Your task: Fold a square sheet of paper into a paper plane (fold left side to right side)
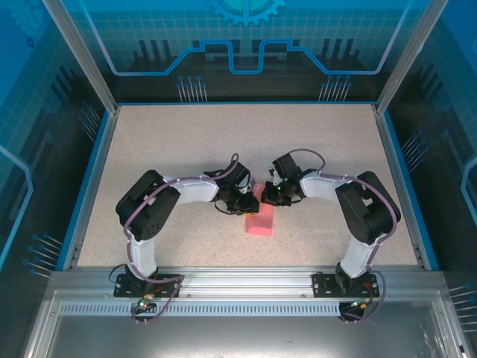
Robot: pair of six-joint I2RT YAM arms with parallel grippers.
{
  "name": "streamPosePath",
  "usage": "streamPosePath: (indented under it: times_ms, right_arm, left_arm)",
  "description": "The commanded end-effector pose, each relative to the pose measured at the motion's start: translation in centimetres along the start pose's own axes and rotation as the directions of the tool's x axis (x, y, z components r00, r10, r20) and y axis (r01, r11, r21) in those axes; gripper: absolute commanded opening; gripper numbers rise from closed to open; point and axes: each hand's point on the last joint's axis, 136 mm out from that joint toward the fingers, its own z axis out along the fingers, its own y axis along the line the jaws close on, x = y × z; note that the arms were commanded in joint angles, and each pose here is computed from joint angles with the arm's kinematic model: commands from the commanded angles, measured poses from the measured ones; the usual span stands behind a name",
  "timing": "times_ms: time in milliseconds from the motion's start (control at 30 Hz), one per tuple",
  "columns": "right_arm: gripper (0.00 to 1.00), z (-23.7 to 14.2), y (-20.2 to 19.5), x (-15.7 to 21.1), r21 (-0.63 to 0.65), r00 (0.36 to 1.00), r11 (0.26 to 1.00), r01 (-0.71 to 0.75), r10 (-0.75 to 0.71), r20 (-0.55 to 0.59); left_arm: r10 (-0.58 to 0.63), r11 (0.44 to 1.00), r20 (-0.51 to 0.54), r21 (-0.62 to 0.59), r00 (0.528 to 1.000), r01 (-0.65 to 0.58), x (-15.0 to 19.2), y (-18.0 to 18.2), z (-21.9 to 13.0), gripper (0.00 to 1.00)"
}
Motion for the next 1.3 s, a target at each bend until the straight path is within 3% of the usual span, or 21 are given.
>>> streamPosePath:
  times_ms: [0, 200, 567, 1267]
  right_arm:
    - [0.00, 1.0, -1.5, 1.6, 0.066, 0.998, 0.998, -0.023, 0.028, -0.064]
    - [0.00, 1.1, -2.0, 2.1, 0.082, 0.997, 0.996, -0.027, 0.033, -0.073]
    - [0.00, 0.8, -1.9, 1.9, 0.084, 0.997, 0.996, -0.026, 0.032, -0.066]
    - [0.00, 0.9, -2.3, 1.9, 0.106, 0.997, 0.994, -0.029, 0.036, -0.069]
  left_arm:
    - [0.021, 1.000, 0.010, -0.019, 1.000, -0.021, 0.8, -0.3, -1.6, 0.22]
    - [0.042, 0.999, 0.029, 0.025, 0.999, -0.043, 0.7, -2.2, -3.0, 0.22]
    - [0.029, 0.999, -0.028, -0.011, 0.999, -0.030, 1.9, -0.6, -0.2, 0.22]
    - [0.013, 0.995, -0.157, -0.094, 0.988, -0.028, 10.0, 3.1, 0.2, 0.19]
